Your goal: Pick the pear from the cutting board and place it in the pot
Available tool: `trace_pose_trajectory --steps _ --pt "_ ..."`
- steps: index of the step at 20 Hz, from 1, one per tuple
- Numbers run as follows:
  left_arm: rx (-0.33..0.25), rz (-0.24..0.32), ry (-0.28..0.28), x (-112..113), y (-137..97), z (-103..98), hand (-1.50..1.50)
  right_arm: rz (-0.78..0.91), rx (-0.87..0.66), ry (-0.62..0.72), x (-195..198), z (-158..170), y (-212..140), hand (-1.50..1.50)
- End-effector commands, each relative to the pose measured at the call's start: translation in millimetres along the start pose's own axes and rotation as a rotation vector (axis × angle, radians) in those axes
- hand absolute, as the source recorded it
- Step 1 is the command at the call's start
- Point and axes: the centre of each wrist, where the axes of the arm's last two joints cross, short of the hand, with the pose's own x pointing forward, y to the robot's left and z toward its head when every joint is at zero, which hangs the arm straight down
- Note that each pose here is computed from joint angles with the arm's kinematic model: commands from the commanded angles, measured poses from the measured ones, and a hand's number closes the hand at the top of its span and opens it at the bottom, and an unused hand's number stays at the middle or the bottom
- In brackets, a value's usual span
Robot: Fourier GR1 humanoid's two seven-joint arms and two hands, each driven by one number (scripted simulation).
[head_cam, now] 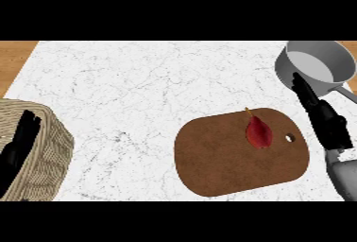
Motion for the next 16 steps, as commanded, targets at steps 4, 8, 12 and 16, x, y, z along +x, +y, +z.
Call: trace_pose_trajectory --steps 4,8,12,16 --pt "-0.013 -0.229 0.017 18.8 16.4 -7.3 0.00 -0.150 -0.256 0.329 -26.1 24.8 -27.3 1.50" --pt "-0.059 -0.287 0.104 19.2 19.6 -2.1 0.00 0.493 -0.482 0.286 -30.0 46.4 -94.9 -1.50" --pt "-0.081 -0.324 0.105 21.8 8.4 1.7 0.00 0.439 -0.580 0.119 -31.7 70.9 -25.2 -1.50" --pt "-0.099 -0.330 0.094 13.0 -5.5 -1.7 0.00 0.356 -0.565 0.137 4.2 87.1 -0.9 -1.50"
